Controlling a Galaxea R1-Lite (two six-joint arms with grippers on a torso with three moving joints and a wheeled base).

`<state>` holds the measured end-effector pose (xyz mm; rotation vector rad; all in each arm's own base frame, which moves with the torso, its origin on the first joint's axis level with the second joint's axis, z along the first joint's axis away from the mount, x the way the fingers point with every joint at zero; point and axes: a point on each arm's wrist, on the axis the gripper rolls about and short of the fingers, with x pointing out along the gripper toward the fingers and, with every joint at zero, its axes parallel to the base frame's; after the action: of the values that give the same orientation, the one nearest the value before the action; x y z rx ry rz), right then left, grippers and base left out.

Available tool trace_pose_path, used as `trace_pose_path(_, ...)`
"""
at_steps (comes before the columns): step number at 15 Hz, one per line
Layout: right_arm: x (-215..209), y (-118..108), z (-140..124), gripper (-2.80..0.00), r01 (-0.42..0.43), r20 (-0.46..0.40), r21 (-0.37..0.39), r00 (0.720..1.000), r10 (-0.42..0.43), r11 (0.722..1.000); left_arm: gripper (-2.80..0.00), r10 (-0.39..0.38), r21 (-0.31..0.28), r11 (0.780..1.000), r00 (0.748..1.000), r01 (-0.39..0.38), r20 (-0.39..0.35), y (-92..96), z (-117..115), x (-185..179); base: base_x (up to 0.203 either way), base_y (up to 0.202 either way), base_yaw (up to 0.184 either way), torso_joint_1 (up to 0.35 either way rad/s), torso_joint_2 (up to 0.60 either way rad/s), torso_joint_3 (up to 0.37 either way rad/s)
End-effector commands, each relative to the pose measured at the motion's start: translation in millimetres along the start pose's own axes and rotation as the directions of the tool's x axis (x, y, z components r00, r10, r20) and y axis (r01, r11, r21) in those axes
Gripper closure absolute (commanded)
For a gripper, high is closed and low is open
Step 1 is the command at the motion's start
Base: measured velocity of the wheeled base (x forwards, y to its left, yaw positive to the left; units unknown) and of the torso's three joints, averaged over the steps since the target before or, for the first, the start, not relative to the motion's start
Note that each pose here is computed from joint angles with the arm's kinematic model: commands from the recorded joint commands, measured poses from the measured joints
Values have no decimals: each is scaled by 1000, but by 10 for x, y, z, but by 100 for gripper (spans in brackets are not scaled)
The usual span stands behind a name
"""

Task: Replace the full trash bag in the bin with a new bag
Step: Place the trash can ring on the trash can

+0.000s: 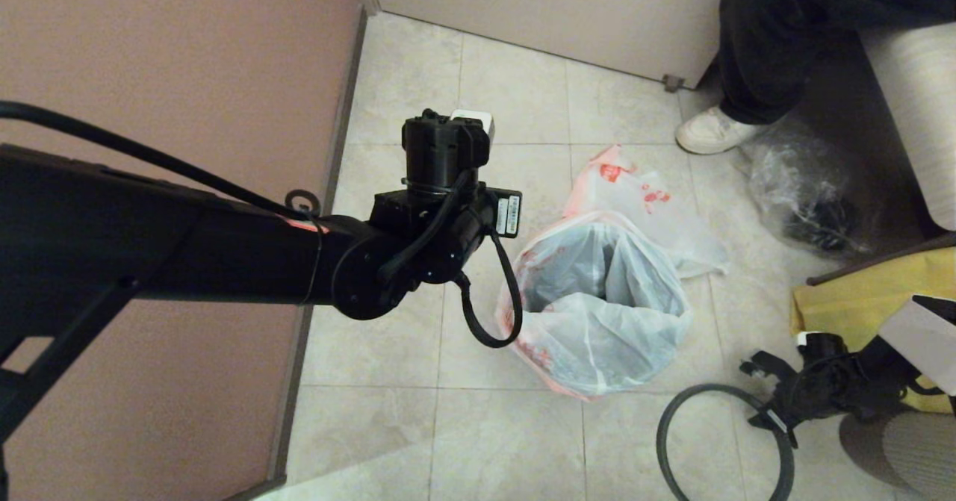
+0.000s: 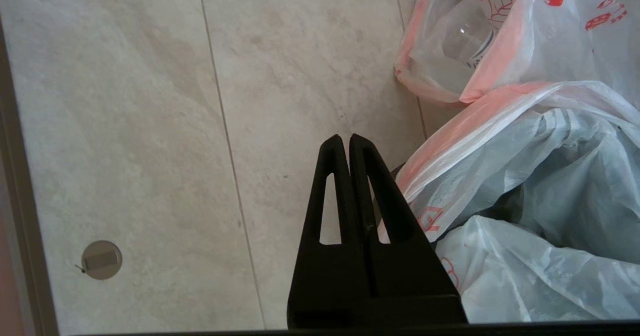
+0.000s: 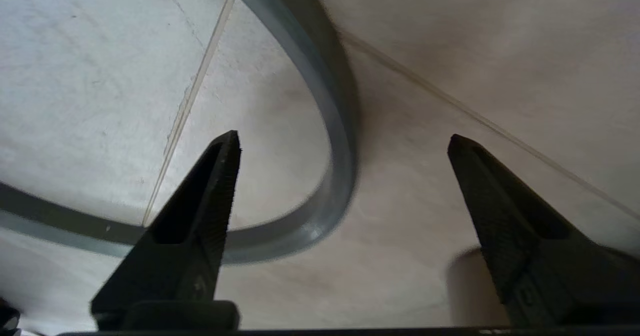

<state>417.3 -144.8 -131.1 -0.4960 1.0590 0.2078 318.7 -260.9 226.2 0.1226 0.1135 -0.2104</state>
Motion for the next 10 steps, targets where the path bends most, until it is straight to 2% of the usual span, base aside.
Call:
trace_pose_path(1,206,40,-57,0,-13,-8,-4,1000,13,1000,0,5,-5,1000,1000,-5,15,0,9,8,0,0,0,0,0,0)
trace_pose_path(8,200,56,-62,0,-18,-14,5,1000,18,1000,0,36,-3,999,998,-36,48,20,67,-13,0,0,0,0,0,0)
trace_pose_path(10,36,57,-41,0,-22,-15,43,1000,23,999,0,35,-8,999,998,-35,56,31,106,-46,0,0,0,0,0,0)
